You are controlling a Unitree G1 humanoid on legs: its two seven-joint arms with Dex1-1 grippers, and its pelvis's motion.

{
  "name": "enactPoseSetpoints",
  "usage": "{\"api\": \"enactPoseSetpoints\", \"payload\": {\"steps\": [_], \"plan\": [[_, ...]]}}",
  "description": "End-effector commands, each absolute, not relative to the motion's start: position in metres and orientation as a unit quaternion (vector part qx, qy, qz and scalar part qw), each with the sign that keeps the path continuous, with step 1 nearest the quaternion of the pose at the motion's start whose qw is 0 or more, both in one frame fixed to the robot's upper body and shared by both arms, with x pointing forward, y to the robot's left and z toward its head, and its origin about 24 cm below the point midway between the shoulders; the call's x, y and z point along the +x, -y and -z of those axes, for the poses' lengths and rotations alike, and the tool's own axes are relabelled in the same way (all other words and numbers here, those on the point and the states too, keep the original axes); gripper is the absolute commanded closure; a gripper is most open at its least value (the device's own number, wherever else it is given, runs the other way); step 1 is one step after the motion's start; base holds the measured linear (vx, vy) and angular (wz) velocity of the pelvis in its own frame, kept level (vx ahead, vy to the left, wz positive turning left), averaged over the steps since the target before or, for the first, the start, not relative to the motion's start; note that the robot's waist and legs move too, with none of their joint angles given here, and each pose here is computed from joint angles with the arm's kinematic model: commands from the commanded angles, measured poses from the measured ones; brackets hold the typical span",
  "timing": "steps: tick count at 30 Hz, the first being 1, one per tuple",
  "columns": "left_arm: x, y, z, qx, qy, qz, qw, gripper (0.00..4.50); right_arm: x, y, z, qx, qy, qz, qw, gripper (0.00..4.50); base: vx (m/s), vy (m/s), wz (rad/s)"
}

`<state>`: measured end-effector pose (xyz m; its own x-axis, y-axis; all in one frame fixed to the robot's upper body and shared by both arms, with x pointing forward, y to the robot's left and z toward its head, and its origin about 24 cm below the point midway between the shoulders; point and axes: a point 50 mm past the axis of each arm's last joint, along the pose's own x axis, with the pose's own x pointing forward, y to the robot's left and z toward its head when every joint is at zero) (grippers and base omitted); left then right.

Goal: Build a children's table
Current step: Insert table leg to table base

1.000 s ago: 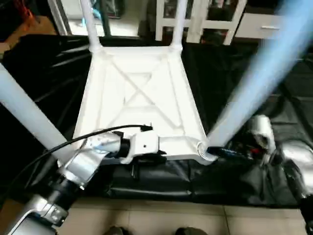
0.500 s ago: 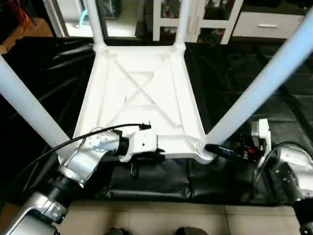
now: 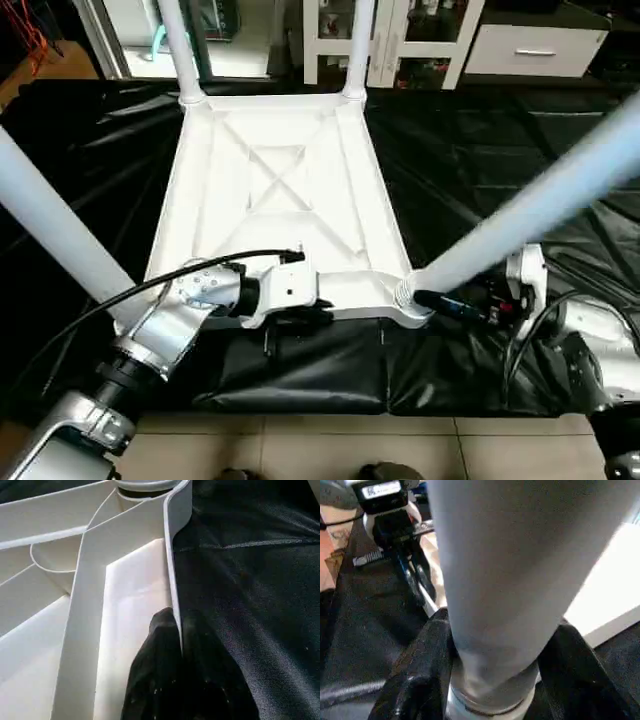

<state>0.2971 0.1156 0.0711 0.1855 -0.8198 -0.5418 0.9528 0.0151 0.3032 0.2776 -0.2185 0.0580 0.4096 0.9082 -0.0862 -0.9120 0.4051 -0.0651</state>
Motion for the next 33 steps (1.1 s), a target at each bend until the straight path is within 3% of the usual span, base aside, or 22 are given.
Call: {"api": "enactPoseSetpoints", "payload": {"steps": [1,8,15,20,33], "plan": [[0.293,-0.122,-0.057,0.328,-0.146,0.629,0.689,4.50,0.261,0.217,-0.021,-0.054,-0.134,-0.565,0.812,2.52,0.000,0.000,0.00],[0.293,-0.121,-0.057,0.328,-0.146,0.631,0.687,4.50,0.258,0.223,-0.013,-0.090,-0.199,-0.588,0.779,2.52,0.000,0.000,0.00],[0.294,-0.121,-0.058,0.329,-0.146,0.631,0.687,4.50,0.269,0.218,-0.020,-0.100,-0.197,-0.599,0.770,2.52,0.000,0.000,0.00],[0.294,-0.122,-0.057,0.330,-0.147,0.628,0.689,4.50,0.266,0.215,-0.017,-0.103,-0.244,-0.634,0.726,2.52,0.000,0.000,0.00],[0.294,-0.121,-0.058,0.330,-0.147,0.627,0.690,4.50,0.264,0.211,-0.013,-0.093,-0.255,-0.644,0.715,2.52,0.000,0.000,0.00]]}}
